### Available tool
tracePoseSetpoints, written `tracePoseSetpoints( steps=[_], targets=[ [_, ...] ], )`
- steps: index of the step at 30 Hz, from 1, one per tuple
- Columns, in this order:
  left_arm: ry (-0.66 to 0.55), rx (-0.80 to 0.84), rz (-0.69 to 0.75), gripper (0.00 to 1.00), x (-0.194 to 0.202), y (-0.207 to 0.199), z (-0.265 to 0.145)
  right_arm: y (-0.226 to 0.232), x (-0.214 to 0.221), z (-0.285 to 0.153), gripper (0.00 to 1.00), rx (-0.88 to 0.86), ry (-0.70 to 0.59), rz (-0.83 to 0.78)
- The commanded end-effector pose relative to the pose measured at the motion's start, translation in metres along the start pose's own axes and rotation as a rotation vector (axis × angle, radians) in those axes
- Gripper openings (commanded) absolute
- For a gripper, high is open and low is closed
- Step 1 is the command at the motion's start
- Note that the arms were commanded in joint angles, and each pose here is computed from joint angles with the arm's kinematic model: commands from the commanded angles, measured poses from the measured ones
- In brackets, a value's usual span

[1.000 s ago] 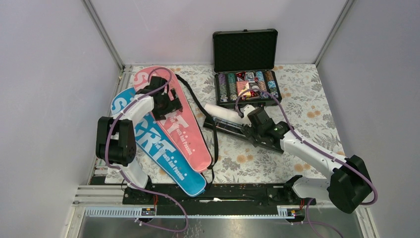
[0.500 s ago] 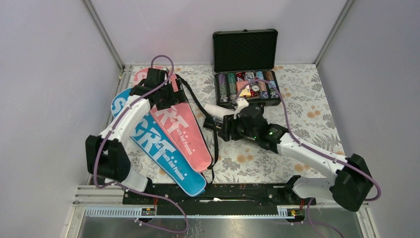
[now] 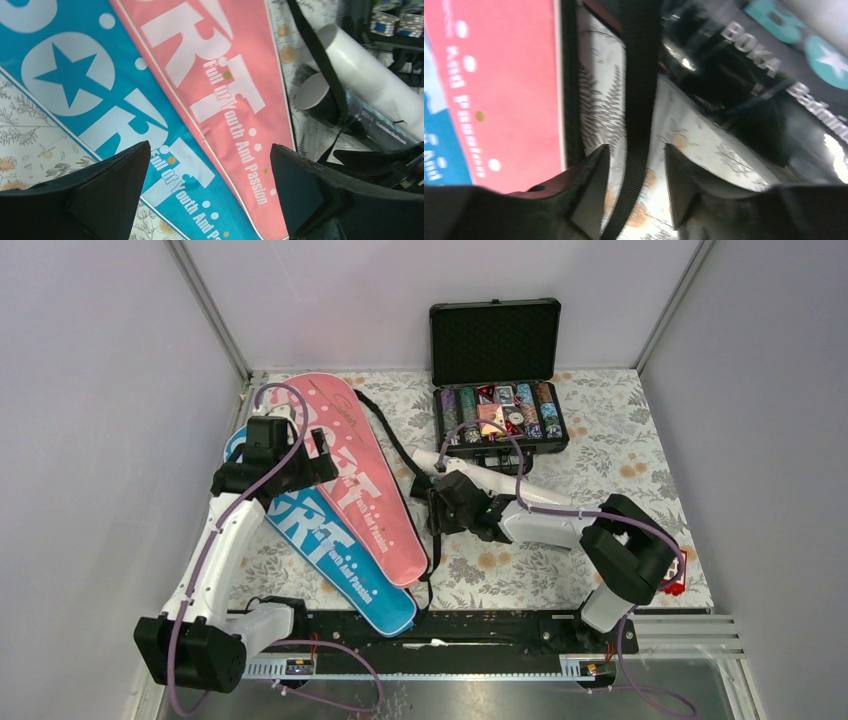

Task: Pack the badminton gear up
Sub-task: Adjust the shuttle tube at the center of the board, then reset both arms

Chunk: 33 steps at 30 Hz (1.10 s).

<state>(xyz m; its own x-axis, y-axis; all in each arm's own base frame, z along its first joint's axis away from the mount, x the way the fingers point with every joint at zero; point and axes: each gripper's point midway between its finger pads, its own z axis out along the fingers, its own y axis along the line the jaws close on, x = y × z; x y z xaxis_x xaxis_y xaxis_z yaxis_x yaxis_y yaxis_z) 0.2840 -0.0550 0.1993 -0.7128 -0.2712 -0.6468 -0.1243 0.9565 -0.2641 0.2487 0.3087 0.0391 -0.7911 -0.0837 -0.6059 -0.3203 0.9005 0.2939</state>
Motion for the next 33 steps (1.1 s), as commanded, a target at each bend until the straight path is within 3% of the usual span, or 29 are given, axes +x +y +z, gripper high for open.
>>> tracePoseSetpoints(
  steps=[1, 5, 10, 12, 13, 14, 18, 23, 26, 33],
  targets=[
    [0.002, 0.002, -0.024, 0.99, 0.003, 0.009, 0.001, 0.058, -0.035, -0.004, 0.42, -0.239, -0.089, -0.086],
    [0.009, -0.047, -0.054, 0.99, 0.003, 0.029, 0.005, 0.099, -0.027, -0.027, 0.21, -0.426, -0.05, -0.138],
    [0.046, -0.042, -0.096, 0.99, 0.003, 0.036, 0.006, 0.112, 0.003, -0.043, 0.2, -0.47, 0.075, -0.176],
    [0.026, -0.047, -0.086, 0.99, -0.002, 0.036, -0.001, 0.102, 0.01, -0.054, 0.28, -0.409, 0.129, -0.167],
    [0.017, -0.024, -0.076, 0.99, -0.005, 0.031, -0.005, 0.095, 0.009, -0.062, 0.36, -0.365, 0.147, -0.151],
    [0.024, 0.026, -0.062, 0.99, -0.005, 0.022, -0.01, 0.084, 0.012, -0.075, 0.53, -0.312, 0.179, -0.148],
    [0.062, 0.286, -0.006, 0.99, -0.005, -0.03, -0.039, 0.066, -0.013, -0.138, 0.98, -0.233, 0.137, -0.163],
    [-0.024, 0.529, 0.114, 0.99, -0.011, -0.091, -0.096, 0.024, -0.054, -0.222, 1.0, -0.088, -0.061, -0.138],
    [-0.155, 0.572, 0.127, 0.99, -0.028, -0.103, -0.133, -0.012, -0.078, -0.265, 1.0, 0.06, -0.212, -0.028],
    [-0.404, 0.619, 0.086, 0.99, -0.047, -0.103, -0.199, -0.053, -0.099, -0.333, 1.0, 0.055, -0.51, 0.092]
  ],
)
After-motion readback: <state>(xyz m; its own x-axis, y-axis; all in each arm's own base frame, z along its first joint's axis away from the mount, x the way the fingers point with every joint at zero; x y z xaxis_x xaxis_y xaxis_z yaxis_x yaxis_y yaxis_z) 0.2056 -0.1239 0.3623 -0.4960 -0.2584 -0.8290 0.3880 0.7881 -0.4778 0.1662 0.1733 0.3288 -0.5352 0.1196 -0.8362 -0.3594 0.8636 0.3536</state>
